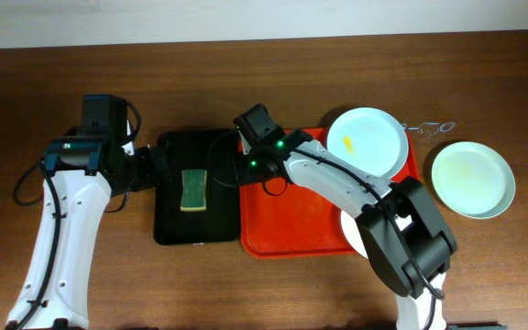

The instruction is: Clean dirty plates on tray and stack at the side

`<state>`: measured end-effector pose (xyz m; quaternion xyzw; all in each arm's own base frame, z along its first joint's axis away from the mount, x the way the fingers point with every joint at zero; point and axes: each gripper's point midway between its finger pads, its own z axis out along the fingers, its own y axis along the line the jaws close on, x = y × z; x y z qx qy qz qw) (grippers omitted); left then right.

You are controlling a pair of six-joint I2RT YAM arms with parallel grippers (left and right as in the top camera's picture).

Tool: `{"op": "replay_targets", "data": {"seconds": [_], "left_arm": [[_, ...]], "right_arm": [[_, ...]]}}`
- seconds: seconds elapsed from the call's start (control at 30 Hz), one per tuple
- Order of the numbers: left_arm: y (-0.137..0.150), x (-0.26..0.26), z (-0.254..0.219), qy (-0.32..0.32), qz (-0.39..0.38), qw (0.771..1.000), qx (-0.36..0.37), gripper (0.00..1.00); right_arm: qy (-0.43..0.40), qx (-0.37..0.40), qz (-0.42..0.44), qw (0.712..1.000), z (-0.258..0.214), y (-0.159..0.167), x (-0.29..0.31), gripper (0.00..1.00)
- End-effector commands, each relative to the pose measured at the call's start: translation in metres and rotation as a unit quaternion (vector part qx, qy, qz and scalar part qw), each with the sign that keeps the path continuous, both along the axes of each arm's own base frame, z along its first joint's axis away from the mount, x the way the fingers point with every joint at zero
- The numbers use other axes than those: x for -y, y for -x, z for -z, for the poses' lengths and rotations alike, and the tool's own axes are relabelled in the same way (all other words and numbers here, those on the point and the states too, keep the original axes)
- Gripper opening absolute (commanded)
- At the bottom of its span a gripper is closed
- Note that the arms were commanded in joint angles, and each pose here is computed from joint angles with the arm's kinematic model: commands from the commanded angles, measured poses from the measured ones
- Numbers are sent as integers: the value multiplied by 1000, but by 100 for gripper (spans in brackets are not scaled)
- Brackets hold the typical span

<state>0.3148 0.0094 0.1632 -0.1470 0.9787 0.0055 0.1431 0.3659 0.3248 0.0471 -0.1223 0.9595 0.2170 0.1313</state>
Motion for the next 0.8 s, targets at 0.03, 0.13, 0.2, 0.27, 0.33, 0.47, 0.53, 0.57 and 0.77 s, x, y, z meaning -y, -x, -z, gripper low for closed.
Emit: {"op": "replay_targets", "data": {"seconds": [0.03,0.13,0.2,0.27,0.33,0.47,0.53,0.57,0.77], "left_arm": [[-3,0,-9,5,-7,1000,15,99],[-3,0,-9,5,-7,1000,15,99],[-3,0,-9,5,-7,1000,15,99],[-3,0,-9,5,-7,1000,15,99],[-3,0,-9,5,-7,1000,15,99],[-3,0,-9,5,-7,1000,15,99],[-3,0,-10,5,-7,1000,15,99],[-3,0,-10,5,-7,1000,15,99],[-3,0,-9,5,-7,1000,15,99]], "right_arm": [[7,-9,13,1000,9,3,-3,18],[6,-16,24,1000,11,4,-3,18],[8,-19,23,1000,13,5,-4,18],[7,-18,19,1000,13,8,-8,18],[4,-14,14,1000,12,9,-13,18],[5,-15,12,1000,13,10,-14,18],[5,-15,12,1000,14,11,-14,18],[5,-15,12,1000,14,11,-14,18],[12,-11,16,1000,15,9,-11,22]]}}
